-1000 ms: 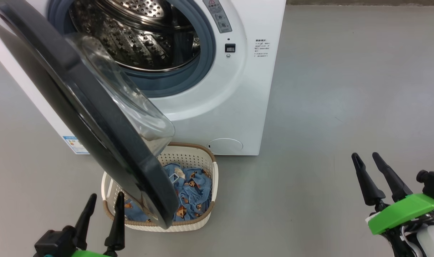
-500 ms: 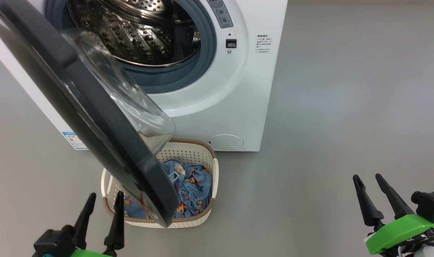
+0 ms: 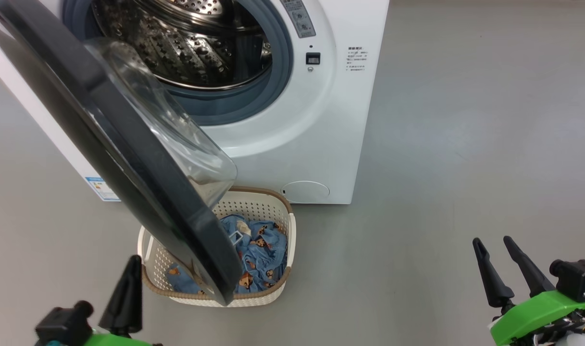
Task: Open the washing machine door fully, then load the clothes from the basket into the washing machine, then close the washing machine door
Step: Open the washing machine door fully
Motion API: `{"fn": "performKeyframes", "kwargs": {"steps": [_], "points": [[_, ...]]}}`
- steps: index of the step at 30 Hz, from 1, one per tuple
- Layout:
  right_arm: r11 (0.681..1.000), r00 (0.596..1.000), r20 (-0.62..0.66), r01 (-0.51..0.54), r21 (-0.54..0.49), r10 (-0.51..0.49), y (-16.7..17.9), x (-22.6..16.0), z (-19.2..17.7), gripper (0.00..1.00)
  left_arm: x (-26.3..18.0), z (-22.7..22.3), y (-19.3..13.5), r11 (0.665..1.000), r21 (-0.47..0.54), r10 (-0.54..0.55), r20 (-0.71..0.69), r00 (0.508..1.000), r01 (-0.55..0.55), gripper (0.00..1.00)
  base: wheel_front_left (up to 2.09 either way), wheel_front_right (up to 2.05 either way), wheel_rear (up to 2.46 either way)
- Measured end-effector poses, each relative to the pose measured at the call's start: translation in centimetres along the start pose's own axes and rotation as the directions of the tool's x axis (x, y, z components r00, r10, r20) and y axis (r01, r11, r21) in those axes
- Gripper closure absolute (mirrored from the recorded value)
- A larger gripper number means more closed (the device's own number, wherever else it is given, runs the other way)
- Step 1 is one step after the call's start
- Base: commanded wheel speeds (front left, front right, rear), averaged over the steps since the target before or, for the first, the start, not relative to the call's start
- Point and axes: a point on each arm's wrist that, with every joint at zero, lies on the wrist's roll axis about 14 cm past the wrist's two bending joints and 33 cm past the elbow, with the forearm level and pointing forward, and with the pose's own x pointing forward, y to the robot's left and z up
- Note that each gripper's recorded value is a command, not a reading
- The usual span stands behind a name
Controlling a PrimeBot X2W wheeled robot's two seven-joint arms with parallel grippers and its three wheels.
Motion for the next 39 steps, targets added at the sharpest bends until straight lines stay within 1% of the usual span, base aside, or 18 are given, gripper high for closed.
{"fn": "performKeyframes", "kwargs": {"steps": [4,10,14,18,21,24,26,29,33,34,35,39], "points": [[1.000,1.000,-0.013,0.002,-0.001,-0.002,0.0,-0.4,-0.5,0.00,0.1,1.2,1.0,1.000,-0.005,0.030,0.038,0.999,-0.030,1.00,0.00,0.00,0.00],[1.000,1.000,-0.014,-0.003,-0.004,0.003,0.2,-0.6,-0.5,0.00,0.3,5.2,1.9,0.999,-0.019,0.053,0.159,0.986,-0.051,1.00,0.00,0.00,0.00],[1.000,1.000,0.001,-0.010,-0.006,0.010,0.4,-0.5,0.0,0.00,0.0,8.8,1.7,0.999,-0.013,0.045,0.268,0.962,-0.043,1.00,0.00,0.00,0.00],[1.000,1.000,0.015,-0.015,-0.007,0.015,0.6,-0.5,0.5,0.00,-0.4,13.3,-0.5,1.000,0.005,-0.022,0.402,0.916,0.022,1.00,0.00,0.00,0.00],[1.000,1.000,0.016,-0.018,-0.008,0.018,0.7,-0.7,0.5,0.00,-1.1,15.8,-3.6,0.993,0.036,-0.114,0.474,0.873,0.111,1.00,0.00,0.00,0.00],[1.000,1.000,0.012,-0.017,-0.008,0.017,0.7,-1.0,0.3,0.00,-1.9,17.0,-7.0,0.974,0.098,-0.225,0.500,0.837,0.203,1.00,0.00,0.00,0.00],[1.000,1.000,0.015,-0.017,-0.008,0.018,0.7,-1.1,0.4,0.00,-2.2,16.9,-9.1,0.957,0.120,-0.288,0.487,0.824,0.264,1.00,0.00,0.00,0.00],[1.000,1.000,0.013,-0.013,-0.008,0.013,0.6,-1.4,0.3,0.00,-2.6,16.1,-12.1,0.927,0.119,-0.369,0.449,0.814,0.355,1.00,0.00,0.00,0.00],[1.000,1.000,0.016,-0.012,-0.006,0.012,0.5,-1.4,0.4,0.00,-2.7,14.0,-15.3,0.890,0.071,-0.441,0.379,0.813,0.450,1.00,0.00,0.00,0.00],[1.000,1.000,0.015,-0.011,-0.006,0.011,0.5,-1.4,0.3,0.00,-2.6,13.2,-15.8,0.884,0.049,-0.450,0.360,0.817,0.465,1.00,0.00,0.00,0.00],[1.000,1.000,0.012,-0.009,-0.005,0.009,0.4,-1.4,0.2,0.00,-2.3,11.5,-16.4,0.877,0.010,-0.459,0.312,0.832,0.480,1.00,0.00,0.00,0.00],[1.000,1.000,0.004,-0.008,-0.004,0.008,0.4,-1.3,-0.1,0.00,-1.5,7.8,-16.0,0.883,-0.068,-0.441,0.216,0.871,0.464,1.00,0.00,0.00,0.00]]}}
